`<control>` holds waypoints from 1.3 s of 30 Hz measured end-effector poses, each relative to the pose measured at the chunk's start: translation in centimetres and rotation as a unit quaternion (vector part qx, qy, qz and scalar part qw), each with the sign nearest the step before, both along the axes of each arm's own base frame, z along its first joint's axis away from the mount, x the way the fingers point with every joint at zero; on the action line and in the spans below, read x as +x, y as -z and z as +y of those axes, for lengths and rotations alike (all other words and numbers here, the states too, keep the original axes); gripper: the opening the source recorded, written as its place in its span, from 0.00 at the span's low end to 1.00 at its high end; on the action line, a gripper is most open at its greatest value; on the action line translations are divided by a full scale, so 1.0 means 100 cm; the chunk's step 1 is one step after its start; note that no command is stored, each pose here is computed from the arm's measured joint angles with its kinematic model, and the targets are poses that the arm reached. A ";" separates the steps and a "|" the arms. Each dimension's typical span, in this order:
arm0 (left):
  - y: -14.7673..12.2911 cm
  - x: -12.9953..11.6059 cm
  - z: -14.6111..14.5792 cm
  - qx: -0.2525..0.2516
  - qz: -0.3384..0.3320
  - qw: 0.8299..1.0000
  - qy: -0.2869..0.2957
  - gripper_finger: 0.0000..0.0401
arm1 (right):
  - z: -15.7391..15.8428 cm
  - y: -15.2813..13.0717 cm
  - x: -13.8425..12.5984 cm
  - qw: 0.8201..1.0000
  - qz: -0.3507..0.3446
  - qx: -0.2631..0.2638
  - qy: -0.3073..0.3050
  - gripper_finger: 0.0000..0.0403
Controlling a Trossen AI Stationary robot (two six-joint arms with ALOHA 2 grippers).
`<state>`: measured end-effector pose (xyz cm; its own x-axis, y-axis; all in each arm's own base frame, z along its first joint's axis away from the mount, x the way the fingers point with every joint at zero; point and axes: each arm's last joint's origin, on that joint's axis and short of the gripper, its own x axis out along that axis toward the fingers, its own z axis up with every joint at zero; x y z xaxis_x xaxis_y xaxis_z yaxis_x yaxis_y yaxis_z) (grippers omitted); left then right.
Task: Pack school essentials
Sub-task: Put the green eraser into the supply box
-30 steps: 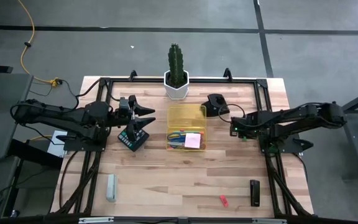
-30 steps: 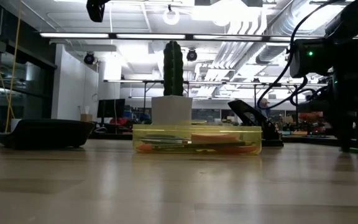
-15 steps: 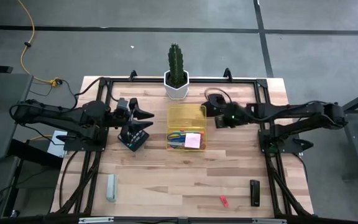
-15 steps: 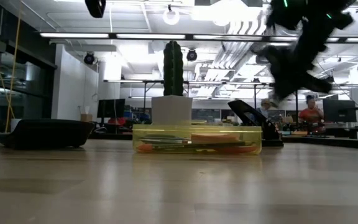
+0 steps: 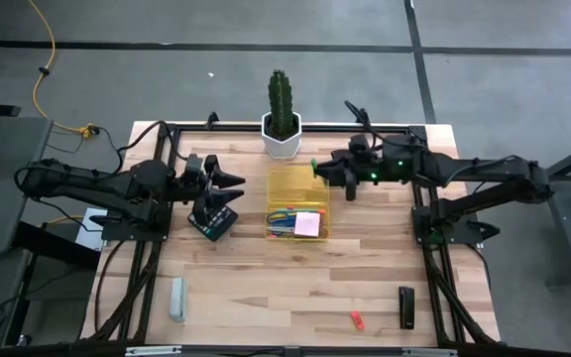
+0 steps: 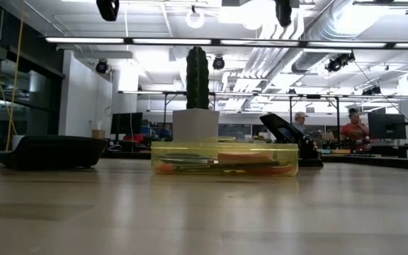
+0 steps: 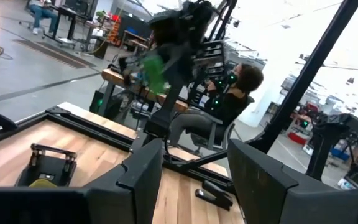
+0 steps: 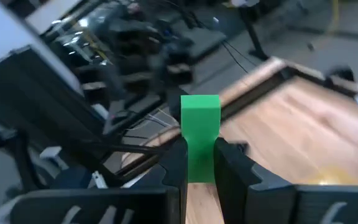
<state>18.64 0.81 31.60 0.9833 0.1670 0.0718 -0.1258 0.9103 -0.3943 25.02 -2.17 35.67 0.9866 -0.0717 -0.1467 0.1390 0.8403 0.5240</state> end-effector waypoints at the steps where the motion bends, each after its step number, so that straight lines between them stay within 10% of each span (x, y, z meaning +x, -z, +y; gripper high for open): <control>1: 0.000 0.000 0.000 -0.002 -0.001 1.000 0.000 0.42 | 0.002 -0.006 0.000 1.000 -0.008 -0.017 -0.007 0.10; 39: 0.000 0.000 0.000 -0.001 0.000 1.000 0.002 0.42 | 0.010 0.012 0.034 0.992 0.039 -0.106 -0.050 0.10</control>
<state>18.65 0.81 31.62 0.9838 0.1640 0.0719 -0.1228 0.9101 -0.3959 28.42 -1.16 34.43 0.9765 -0.0119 -0.2154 0.0830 0.9424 0.3240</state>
